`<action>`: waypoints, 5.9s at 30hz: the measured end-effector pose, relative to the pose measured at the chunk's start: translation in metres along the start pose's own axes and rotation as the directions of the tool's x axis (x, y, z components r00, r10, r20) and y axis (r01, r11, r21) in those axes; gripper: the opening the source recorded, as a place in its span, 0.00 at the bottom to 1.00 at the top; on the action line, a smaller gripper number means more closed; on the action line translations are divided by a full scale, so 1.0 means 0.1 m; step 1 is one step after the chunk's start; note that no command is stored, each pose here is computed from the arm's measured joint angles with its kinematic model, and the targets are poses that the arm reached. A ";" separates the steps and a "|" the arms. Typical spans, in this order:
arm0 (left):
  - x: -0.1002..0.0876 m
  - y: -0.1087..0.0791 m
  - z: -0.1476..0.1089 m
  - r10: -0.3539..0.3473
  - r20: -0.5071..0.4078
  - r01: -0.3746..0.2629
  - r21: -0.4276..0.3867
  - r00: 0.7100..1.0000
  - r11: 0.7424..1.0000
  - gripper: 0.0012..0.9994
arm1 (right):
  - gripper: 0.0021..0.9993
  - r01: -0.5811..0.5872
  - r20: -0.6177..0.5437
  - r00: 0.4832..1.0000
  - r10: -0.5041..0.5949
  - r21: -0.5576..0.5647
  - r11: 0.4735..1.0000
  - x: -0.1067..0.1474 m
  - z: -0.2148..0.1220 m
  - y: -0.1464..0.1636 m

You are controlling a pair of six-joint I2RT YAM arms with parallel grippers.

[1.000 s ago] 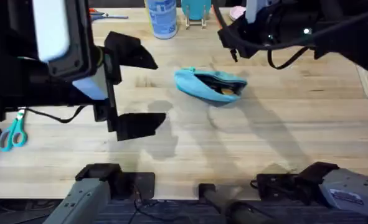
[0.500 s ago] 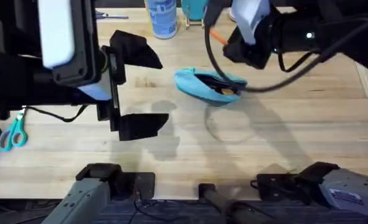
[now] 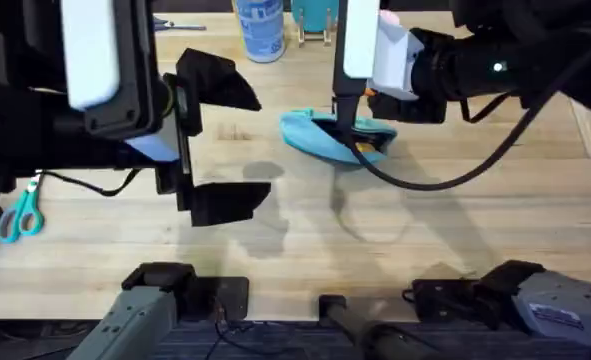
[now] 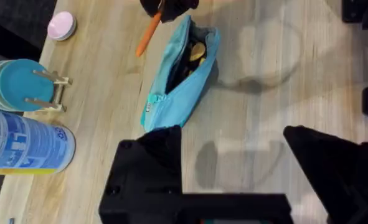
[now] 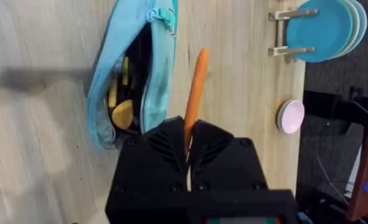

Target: Unzip the bag, pick up the pens from the table one at a time and place them inside, then zip the bag closed.

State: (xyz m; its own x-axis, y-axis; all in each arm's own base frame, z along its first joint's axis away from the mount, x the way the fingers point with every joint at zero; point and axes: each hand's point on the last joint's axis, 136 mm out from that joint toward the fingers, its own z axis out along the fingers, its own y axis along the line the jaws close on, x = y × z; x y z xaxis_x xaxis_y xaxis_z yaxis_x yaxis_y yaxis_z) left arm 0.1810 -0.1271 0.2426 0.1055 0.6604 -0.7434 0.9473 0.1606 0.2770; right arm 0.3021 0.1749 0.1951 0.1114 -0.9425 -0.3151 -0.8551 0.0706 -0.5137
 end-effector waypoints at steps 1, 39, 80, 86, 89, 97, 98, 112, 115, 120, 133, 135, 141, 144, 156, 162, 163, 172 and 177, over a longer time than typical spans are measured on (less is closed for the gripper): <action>0.00 0.00 0.00 0.000 0.000 0.000 0.000 1.000 1.000 0.99 | 0.03 0.004 0.000 1.000 -0.004 0.000 1.000 0.00 0.00 0.00; 0.00 0.00 0.00 0.000 0.000 0.000 0.000 1.000 1.000 0.99 | 0.03 -0.076 -0.028 0.997 0.071 -0.269 0.960 0.05 0.35 0.50; 0.00 0.00 0.00 0.000 0.000 0.000 0.000 1.000 1.000 0.99 | 1.00 -0.183 -0.082 0.983 0.166 -0.296 0.938 0.09 1.03 0.51; 0.00 0.00 0.00 0.000 0.000 0.000 0.000 1.000 1.000 0.99 | 1.00 -0.215 -0.081 0.976 0.200 -0.279 0.936 0.07 1.01 0.47; 0.00 0.00 0.00 0.000 0.000 0.000 0.000 1.000 1.000 0.99 | 1.00 -0.261 -0.079 0.965 0.248 -0.258 0.930 0.05 0.97 0.42; 0.00 0.00 0.00 0.000 0.000 0.000 0.000 1.000 1.000 0.99 | 1.00 -0.410 -0.035 0.911 0.410 -0.162 0.897 -0.04 0.73 0.09; 0.00 0.00 0.00 0.000 0.000 0.000 0.000 1.000 1.000 0.99 | 1.00 -0.434 -0.029 0.900 0.435 -0.153 0.888 -0.05 0.69 0.06; -0.01 0.04 0.00 0.016 0.004 -0.016 -0.015 1.000 1.000 0.99 | 1.00 -0.835 -0.118 0.549 0.827 -0.125 0.536 -0.05 0.46 0.14; -0.02 0.06 0.00 0.023 0.005 -0.023 -0.021 1.000 1.000 0.99 | 1.00 -0.877 -0.140 0.480 0.866 -0.116 0.467 -0.04 0.36 0.17; -0.03 0.14 -0.01 0.026 0.011 -0.025 -0.050 1.000 0.998 0.99 | 1.00 -0.901 -0.106 0.430 0.897 -0.110 0.419 -0.11 0.19 0.05; 0.32 0.61 -0.11 -0.142 0.049 0.148 -0.145 0.989 0.978 0.99 | 1.00 -0.910 -0.076 0.409 0.910 -0.111 0.399 -0.17 0.12 -0.04; 0.40 0.67 -0.12 -0.142 0.054 0.149 -0.151 0.988 0.977 0.99 | 1.00 -0.910 -0.077 0.408 0.910 -0.111 0.399 -0.17 0.12 -0.04; 0.69 0.83 -0.14 -0.154 0.057 0.161 -0.161 0.986 0.974 0.99 | 1.00 -0.910 -0.076 0.408 0.910 -0.111 0.398 -0.17 0.12 -0.04; 0.85 0.89 -0.13 -0.187 0.057 0.194 -0.157 0.981 0.968 0.99 | 1.00 -0.911 -0.076 0.406 0.911 -0.111 0.396 -0.17 0.12 -0.04; 1.14 1.01 -0.14 -0.199 0.084 0.210 -0.166 0.977 0.963 0.99 | 1.00 -0.924 -0.028 0.369 0.929 -0.118 0.364 -0.24 0.11 -0.16; 1.19 1.04 -0.10 -0.200 0.093 0.213 -0.158 0.975 0.964 0.99 | 1.00 -0.931 -0.009 0.348 0.938 -0.125 0.344 -0.29 0.06 -0.23; 1.19 1.04 -0.10 -0.202 0.093 0.214 -0.157 0.975 0.964 0.99 | 1.00 -0.934 -0.008 0.338 0.941 -0.127 0.334 -0.30 0.05 -0.24; 1.20 1.05 -0.10 -0.196 0.092 0.209 -0.160 0.976 0.965 0.99 | 1.00 -0.962 -0.016 0.244 0.970 -0.127 0.240 -0.30 0.05 -0.26; 1.20 1.05 -0.10 -0.195 0.091 0.207 -0.160 0.977 0.965 0.99 | 1.00 -0.972 -0.021 0.202 0.979 -0.127 0.197 -0.31 0.05 -0.26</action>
State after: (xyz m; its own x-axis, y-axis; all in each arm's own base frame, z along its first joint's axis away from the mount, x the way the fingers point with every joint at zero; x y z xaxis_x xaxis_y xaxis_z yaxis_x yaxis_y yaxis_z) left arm 0.2902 -0.0238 0.1882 -0.0540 0.5466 -0.8356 0.8879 0.4091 0.2103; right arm 0.3229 0.2034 0.2142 -0.8257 -0.1278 -0.5495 -0.3413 0.8887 0.3062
